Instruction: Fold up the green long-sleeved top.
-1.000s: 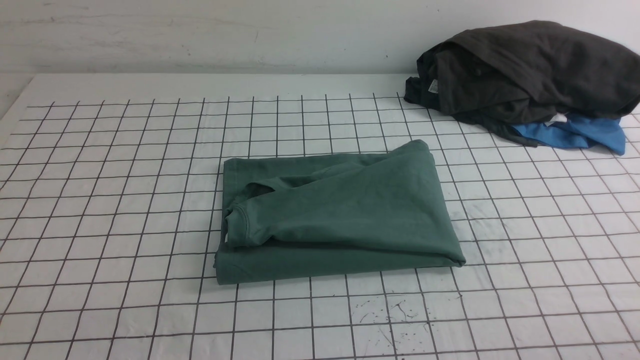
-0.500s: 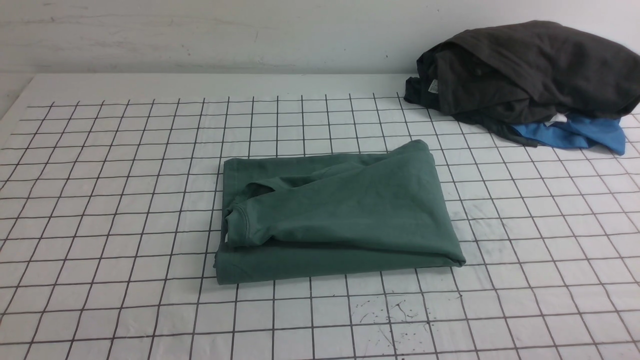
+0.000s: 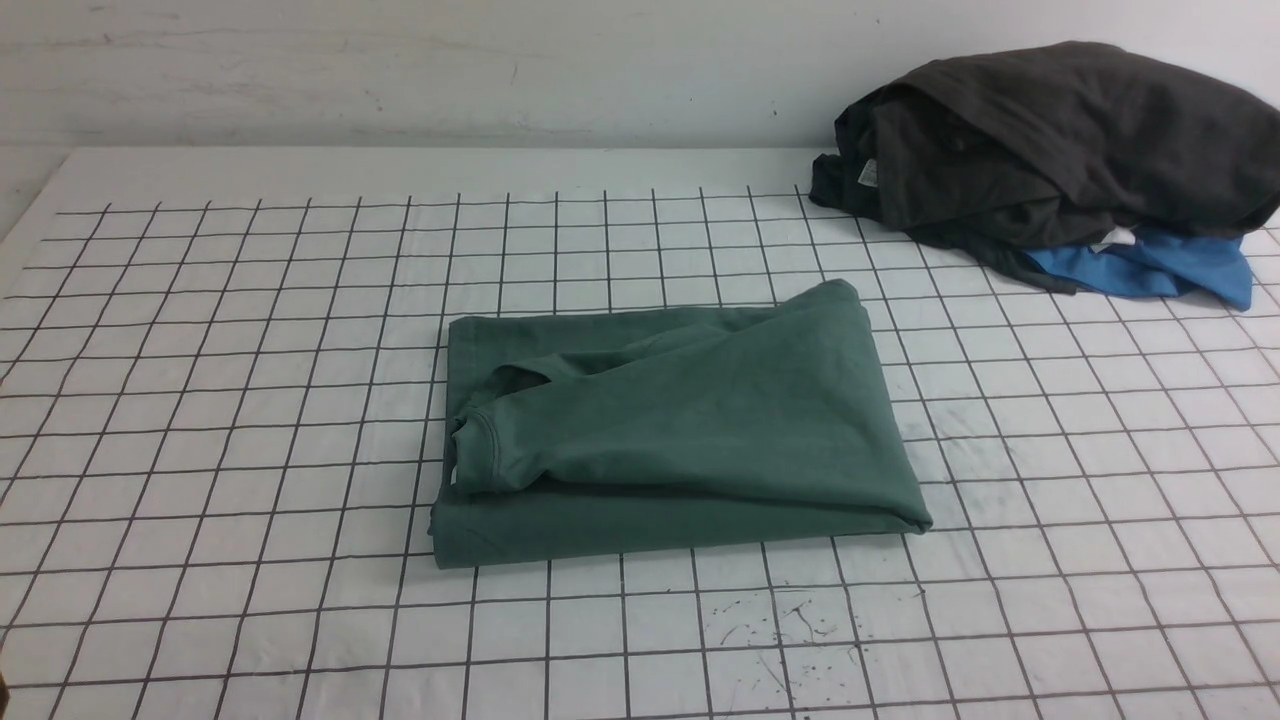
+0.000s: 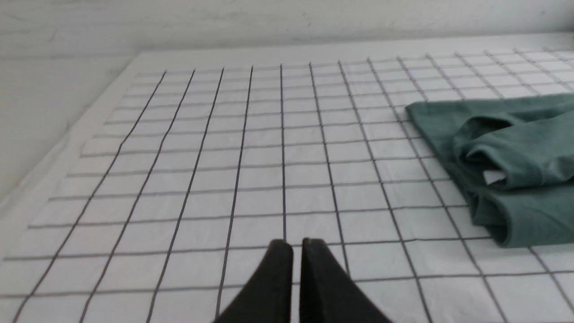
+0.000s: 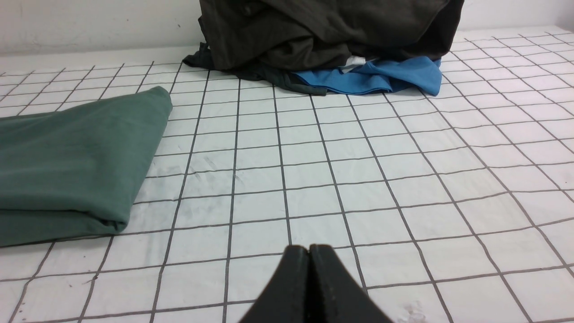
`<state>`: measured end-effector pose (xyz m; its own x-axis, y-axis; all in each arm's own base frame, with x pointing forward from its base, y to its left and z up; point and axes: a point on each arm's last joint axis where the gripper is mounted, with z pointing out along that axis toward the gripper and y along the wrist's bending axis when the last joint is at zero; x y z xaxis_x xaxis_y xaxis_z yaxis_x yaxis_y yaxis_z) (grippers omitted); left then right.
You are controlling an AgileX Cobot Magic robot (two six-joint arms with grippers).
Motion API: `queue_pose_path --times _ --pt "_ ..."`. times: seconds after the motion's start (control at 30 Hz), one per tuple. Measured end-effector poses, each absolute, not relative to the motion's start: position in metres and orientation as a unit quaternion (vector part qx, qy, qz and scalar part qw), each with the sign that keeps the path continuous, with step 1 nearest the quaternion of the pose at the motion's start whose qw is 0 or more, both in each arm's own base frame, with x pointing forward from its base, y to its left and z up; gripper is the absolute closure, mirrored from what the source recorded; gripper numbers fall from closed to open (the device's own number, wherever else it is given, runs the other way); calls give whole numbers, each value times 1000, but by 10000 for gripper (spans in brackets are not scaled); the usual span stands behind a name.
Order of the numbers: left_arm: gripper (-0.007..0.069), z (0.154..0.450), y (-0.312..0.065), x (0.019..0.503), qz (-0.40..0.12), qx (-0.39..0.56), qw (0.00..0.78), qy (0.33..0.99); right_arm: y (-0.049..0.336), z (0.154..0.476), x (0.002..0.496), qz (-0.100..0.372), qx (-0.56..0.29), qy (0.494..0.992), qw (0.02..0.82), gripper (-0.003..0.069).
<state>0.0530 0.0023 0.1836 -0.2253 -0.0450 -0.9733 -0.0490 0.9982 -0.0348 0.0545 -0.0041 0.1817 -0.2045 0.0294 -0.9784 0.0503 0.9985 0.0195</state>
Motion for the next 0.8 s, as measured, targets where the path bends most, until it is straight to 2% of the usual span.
queue_pose_path --times 0.23,0.8 --pt "610 174 3 53 2 -33 606 794 -4 182 54 -8 26 776 630 673" --pt "610 174 3 53 1 -37 604 796 -4 182 54 -8 26 776 630 673"
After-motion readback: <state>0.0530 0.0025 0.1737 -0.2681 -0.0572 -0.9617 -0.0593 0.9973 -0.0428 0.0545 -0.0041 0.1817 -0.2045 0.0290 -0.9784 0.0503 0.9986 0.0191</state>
